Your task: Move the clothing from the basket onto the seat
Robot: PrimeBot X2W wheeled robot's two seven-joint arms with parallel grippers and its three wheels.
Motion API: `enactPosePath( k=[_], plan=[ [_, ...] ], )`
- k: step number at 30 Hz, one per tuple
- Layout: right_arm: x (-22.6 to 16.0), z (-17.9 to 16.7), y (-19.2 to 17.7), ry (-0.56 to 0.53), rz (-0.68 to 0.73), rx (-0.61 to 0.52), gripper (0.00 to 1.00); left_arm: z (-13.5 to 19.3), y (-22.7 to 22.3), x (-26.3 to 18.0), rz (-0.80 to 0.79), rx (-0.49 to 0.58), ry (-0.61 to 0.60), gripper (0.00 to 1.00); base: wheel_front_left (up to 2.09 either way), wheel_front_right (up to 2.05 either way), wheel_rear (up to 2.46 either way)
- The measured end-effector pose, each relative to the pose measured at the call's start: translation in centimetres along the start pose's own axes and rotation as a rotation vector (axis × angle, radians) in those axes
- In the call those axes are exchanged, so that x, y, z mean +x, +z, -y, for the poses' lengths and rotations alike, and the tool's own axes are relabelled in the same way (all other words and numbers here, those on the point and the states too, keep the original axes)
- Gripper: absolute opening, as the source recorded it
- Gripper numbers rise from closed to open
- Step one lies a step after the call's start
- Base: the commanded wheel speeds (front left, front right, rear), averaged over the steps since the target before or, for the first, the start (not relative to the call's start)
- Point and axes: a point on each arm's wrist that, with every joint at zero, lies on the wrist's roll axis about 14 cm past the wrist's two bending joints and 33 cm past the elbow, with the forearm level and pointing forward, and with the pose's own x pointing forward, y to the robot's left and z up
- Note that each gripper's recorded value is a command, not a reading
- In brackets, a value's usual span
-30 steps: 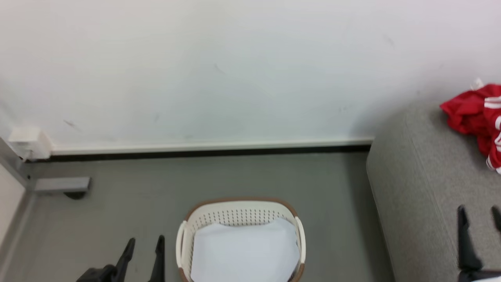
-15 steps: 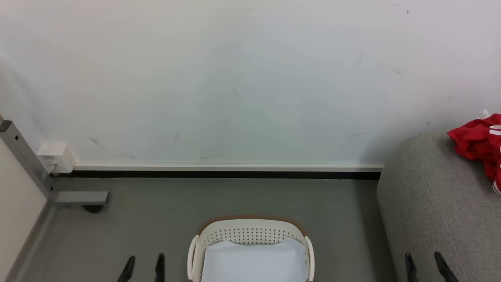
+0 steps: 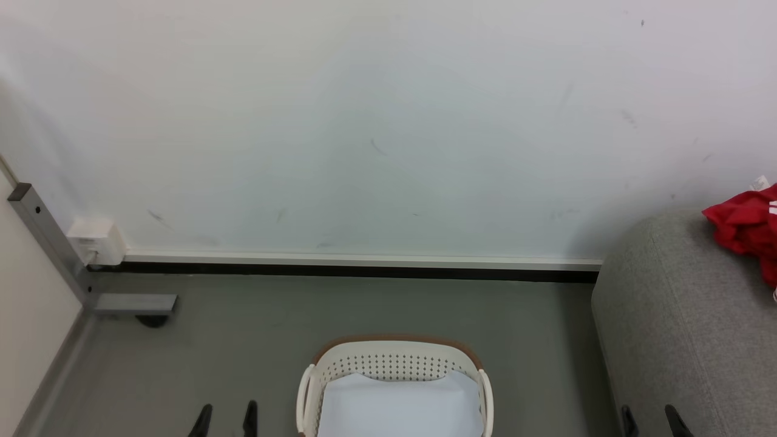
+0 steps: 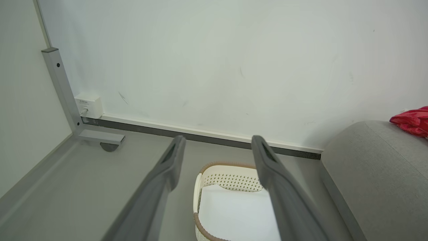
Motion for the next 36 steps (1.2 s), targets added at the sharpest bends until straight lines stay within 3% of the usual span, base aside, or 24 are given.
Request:
enactPosePath(
  k=[1,2,8,20,36],
  plan=[
    [0.0,-0.1,0.0,0.003,-0.001,0.002,1.0,0.0,0.0,-0.1,-0.001,-0.003,-0.004,1.0,0.0,0.0,0.0],
    [0.1,-0.2,-0.1,0.005,-0.003,0.005,0.0,0.1,-0.1,-0.1,-0.002,-0.006,-0.007,0.0,0.0,0.0,0.0],
    [-0.4,0.0,-1.6,-0.008,-0.057,0.029,0.0,-0.2,-2.0,-0.8,-0.068,-0.027,0.01,0.0,0.0,0.0,0.0],
    [0.1,1.2,-1.4,-0.079,-0.063,0.256,0.0,-1.3,-2.1,-0.1,-0.094,-0.269,0.077,0.0,0.0,0.0,0.0],
    [1.4,1.9,-0.2,-0.115,-0.037,0.494,0.0,-1.9,-1.5,1.1,-0.095,-0.514,0.114,0.0,0.0,0.0,0.0]
  ],
)
